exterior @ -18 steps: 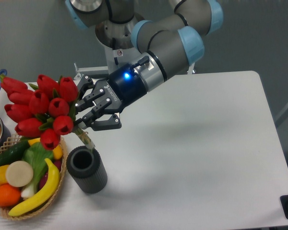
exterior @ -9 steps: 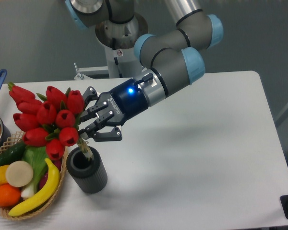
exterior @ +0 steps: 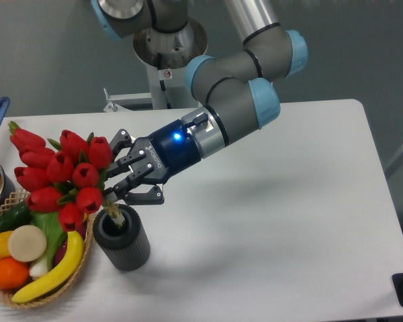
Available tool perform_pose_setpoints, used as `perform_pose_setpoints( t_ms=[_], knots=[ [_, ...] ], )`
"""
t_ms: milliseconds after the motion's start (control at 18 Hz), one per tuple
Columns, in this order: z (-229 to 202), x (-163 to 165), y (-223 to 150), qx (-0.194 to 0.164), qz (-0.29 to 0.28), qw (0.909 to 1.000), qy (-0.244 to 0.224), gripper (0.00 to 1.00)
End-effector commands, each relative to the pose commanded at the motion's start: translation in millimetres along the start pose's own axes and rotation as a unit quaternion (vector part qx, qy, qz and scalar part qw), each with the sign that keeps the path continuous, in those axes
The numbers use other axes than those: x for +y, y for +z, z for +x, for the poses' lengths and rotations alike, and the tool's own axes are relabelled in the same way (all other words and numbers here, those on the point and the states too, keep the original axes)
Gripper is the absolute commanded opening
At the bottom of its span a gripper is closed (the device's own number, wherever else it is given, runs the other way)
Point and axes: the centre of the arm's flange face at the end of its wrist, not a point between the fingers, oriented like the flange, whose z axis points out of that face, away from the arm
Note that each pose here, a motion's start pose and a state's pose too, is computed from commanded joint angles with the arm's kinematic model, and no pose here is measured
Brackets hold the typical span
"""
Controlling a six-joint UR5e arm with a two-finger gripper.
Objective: Insert the flowers into the vase
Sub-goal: 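Lower the tulip stems into the black vase opening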
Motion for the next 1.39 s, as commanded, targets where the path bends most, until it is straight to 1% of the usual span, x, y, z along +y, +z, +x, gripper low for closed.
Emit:
perform_pose_setpoints(
  t_ms=[500,722,944,1389],
  knots=[
    [4,9,7,0.006,-0.001,0.9999,-0.014,0.33],
    [1,22,9,0.008,-0.002,0.9996,-0.025,0.33],
    [-2,27,9,0.007,-0.003,0.9995,-0.030,0.33],
    [-13,54,8,0.006,-0.004,0.9986,-0.052,0.33]
  ],
)
